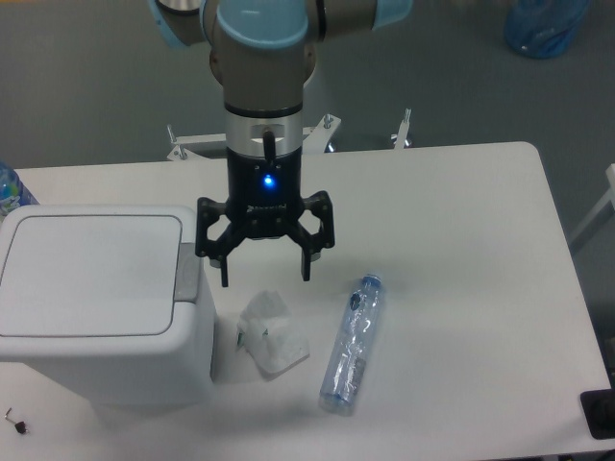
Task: Open the trash can
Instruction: 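Move the gripper over the white trash can's lid tab, then lower the gripper fingers onto the lid tab and press down, then push the lid tab so the trash can lid flips open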
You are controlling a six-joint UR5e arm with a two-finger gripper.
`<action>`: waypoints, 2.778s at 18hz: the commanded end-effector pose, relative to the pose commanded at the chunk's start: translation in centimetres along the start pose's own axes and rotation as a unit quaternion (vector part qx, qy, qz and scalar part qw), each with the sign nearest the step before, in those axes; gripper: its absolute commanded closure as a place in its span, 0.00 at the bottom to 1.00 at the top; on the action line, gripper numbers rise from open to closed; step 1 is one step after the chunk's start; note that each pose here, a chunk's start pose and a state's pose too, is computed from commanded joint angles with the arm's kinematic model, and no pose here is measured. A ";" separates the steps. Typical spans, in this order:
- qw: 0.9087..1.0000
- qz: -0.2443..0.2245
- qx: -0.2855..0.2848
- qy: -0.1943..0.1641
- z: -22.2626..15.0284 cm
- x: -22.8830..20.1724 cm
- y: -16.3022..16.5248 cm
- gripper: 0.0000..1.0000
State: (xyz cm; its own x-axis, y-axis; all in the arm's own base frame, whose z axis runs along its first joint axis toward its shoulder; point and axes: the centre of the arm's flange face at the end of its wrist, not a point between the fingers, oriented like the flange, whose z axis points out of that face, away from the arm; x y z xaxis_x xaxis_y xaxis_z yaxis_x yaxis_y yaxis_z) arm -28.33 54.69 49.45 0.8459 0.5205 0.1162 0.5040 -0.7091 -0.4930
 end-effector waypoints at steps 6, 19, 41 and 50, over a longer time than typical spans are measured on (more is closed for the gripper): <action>1.000 -0.018 -0.005 0.005 0.3 1.5 0.4 0.00; 1.000 -0.018 -0.010 0.006 0.8 1.8 0.7 0.00; 1.000 -0.020 -0.016 0.006 1.6 1.7 0.7 0.00; 1.000 -0.014 0.005 0.008 -0.3 2.0 -0.3 0.00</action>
State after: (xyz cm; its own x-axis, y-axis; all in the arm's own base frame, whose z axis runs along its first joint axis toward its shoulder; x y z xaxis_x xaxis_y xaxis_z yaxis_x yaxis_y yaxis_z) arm -26.74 55.81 50.13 0.8343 0.5321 0.1444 0.5261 -0.6899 -0.4973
